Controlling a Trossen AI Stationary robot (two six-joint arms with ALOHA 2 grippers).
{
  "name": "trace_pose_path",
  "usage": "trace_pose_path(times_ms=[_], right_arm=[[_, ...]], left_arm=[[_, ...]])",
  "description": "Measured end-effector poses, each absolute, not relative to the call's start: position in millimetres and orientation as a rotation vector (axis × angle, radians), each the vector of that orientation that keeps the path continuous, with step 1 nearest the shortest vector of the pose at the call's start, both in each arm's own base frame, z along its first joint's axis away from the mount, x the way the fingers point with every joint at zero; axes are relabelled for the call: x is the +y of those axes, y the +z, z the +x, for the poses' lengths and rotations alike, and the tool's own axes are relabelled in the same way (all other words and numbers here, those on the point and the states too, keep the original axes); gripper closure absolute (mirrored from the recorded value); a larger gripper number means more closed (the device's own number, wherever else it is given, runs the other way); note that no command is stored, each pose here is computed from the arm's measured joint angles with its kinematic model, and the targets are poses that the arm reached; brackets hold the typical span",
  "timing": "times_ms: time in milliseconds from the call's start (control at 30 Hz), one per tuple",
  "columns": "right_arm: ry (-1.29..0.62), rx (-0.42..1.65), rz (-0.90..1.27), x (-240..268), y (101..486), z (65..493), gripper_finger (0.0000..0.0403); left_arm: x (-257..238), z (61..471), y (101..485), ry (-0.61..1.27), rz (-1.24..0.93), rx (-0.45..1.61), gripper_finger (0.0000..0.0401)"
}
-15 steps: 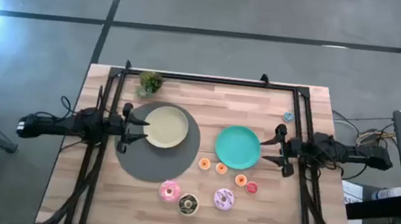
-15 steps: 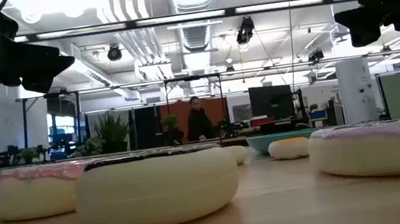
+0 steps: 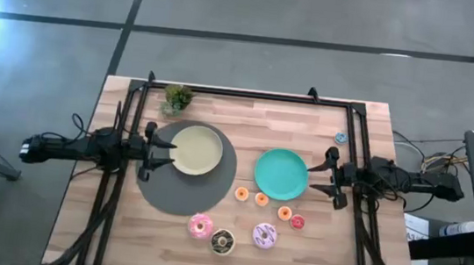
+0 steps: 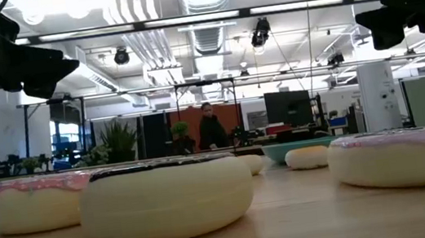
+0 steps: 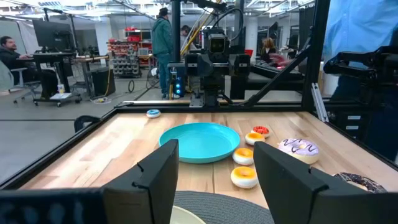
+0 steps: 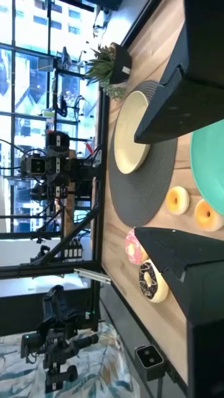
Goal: Pick & Place donuts
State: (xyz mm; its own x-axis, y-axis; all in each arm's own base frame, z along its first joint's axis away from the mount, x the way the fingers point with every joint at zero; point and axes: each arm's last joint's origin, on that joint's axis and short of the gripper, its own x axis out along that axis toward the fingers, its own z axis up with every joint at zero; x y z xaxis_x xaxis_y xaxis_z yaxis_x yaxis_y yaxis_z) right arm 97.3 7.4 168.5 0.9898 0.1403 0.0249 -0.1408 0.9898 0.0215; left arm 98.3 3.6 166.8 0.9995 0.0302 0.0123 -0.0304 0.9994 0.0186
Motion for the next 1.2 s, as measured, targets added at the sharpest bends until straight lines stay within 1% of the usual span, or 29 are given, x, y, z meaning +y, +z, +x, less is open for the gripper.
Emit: trace_pose_path(times_ms=[800,900,933,1000,1133,1200], right_arm=[[0.141,-0.023,0.025,7.4,168.4,97.3,0.0179],[0.142,-0.040,0.059,7.4,170.2,97.3,0.0179],[0.145,-0.043,0.119,7.4,170.9,97.3,0.0179],[0.106,-0.075,0.327,6.0,174.7,97.2,0.0179],[-0.146,-0.212,0.819,-2.8,179.2,97.3,0.0179],[-0.233,-0.300,1.046,-6.2,179.7,96.2,0.0179]], left_arm=[[3.6,98.3,166.7,0.031,0.019,-0.012,0.0218],[3.6,98.3,166.7,0.031,0.019,-0.012,0.0218],[3.6,98.3,166.8,0.031,0.018,-0.011,0.0218],[3.6,98.3,166.7,0.030,0.019,-0.012,0.0218],[3.6,98.3,166.7,0.030,0.019,-0.012,0.0218],[3.6,98.2,166.8,0.030,0.019,-0.012,0.0218]])
